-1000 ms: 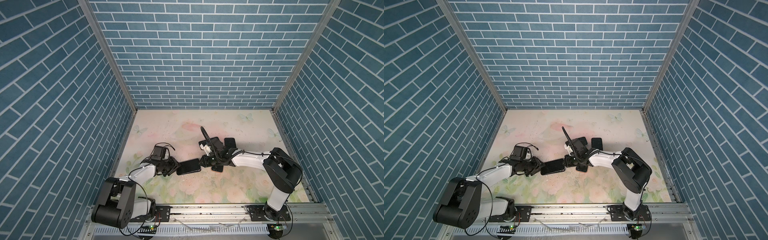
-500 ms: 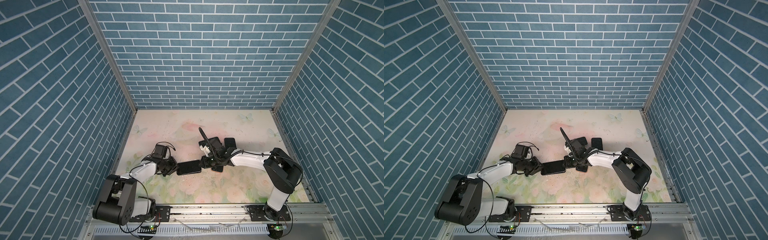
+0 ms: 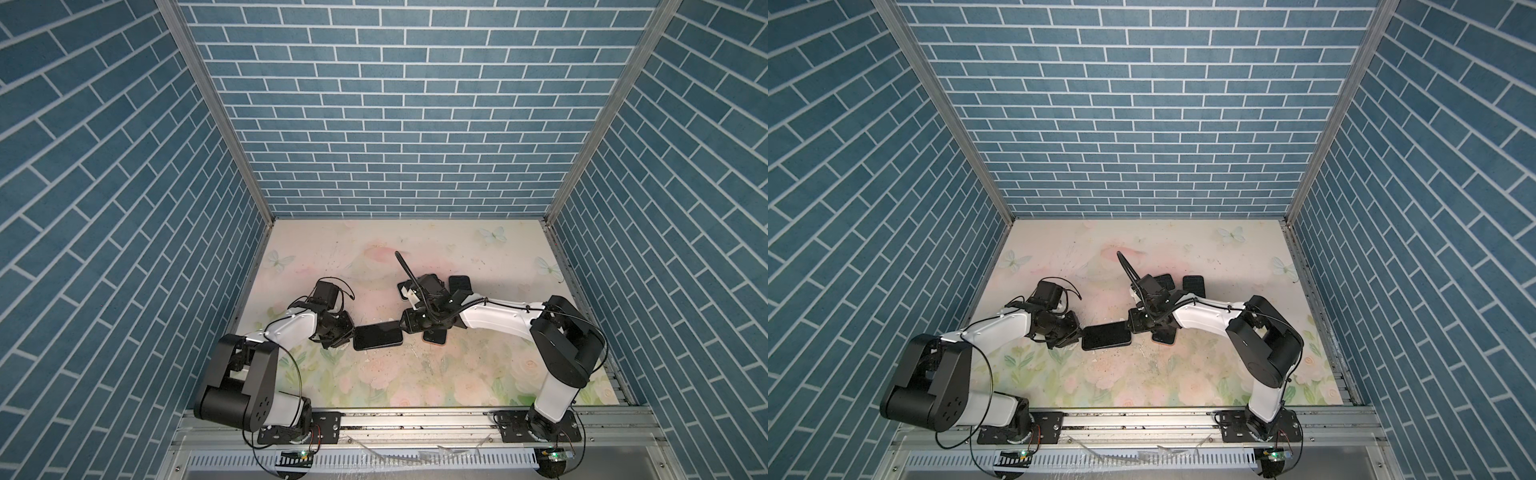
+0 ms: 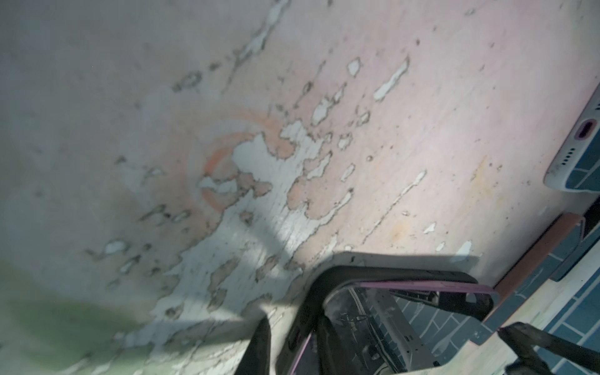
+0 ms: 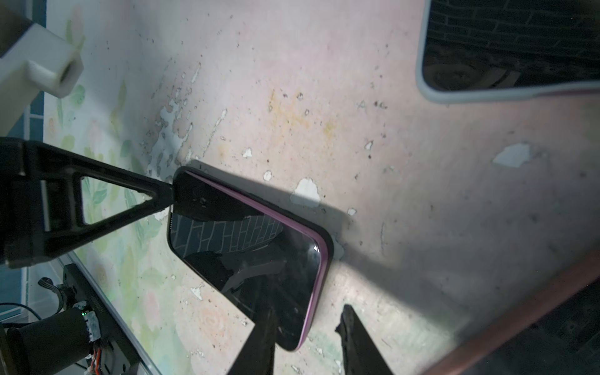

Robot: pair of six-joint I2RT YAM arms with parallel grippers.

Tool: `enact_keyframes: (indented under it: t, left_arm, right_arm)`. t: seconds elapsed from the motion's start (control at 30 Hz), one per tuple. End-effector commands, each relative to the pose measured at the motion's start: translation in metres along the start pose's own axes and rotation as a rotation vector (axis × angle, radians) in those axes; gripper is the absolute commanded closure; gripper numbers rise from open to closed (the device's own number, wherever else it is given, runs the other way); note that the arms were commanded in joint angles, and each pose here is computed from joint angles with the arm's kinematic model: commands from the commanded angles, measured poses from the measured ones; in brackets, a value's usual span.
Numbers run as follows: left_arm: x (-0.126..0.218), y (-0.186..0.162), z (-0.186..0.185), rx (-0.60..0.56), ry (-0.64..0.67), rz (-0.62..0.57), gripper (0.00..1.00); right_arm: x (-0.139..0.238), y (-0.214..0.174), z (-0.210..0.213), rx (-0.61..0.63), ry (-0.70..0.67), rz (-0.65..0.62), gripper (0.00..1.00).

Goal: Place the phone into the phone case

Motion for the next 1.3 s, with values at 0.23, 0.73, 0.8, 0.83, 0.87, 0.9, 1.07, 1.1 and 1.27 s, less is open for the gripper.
enact_keyframes:
  t: [0.23,0.73,0.8,0.83,0.87,0.9,1.07,1.1,1.27]
  left_arm:
    - [-0.024,-0.023,0.037,0.046,0.184,0.123,0.74]
    - [-0.016,-0.018,0.017,0.063,-0.005,0.043,0.69]
    - [-0.017,-0.019,0.017,0.066,-0.011,0.045,0.69]
    - [-0.018,-0.019,0.017,0.071,-0.015,0.045,0.69]
    - [-0.019,-0.020,0.017,0.071,-0.020,0.044,0.69]
    - [-0.019,-0.020,0.017,0.073,-0.023,0.043,0.69]
    - [-0.021,-0.023,0.017,0.072,-0.026,0.049,0.69]
    - [-0.021,-0.023,0.017,0.072,-0.026,0.049,0.69]
    - [-0.021,-0.024,0.017,0.076,-0.030,0.047,0.69]
  right_arm:
    - [-0.005,0.003,-0.005,-0.022,-0.008,0.041,0.68]
    - [-0.030,-0.011,0.009,-0.064,0.091,0.115,0.84]
    - [-0.034,-0.012,0.010,-0.062,0.095,0.120,0.84]
    - [-0.036,-0.014,0.011,-0.064,0.097,0.127,0.84]
    - [-0.038,-0.015,0.011,-0.064,0.099,0.130,0.84]
    - [-0.039,-0.015,0.012,-0.066,0.102,0.131,0.84]
    - [-0.047,-0.019,0.016,-0.076,0.128,0.139,0.85]
    - [-0.048,-0.020,0.018,-0.077,0.131,0.143,0.86]
    - [-0.053,-0.024,0.017,-0.083,0.128,0.154,0.83]
Point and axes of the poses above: each gripper's point midway between its finger pads, its own x axis back along the fingers, its own z axis along the line the jaws close on, y = z × x, the point moved 7 cm from there along x, back along the fingers, and after that the axes turned 4 degrees about -x, right-handed, at the moved point
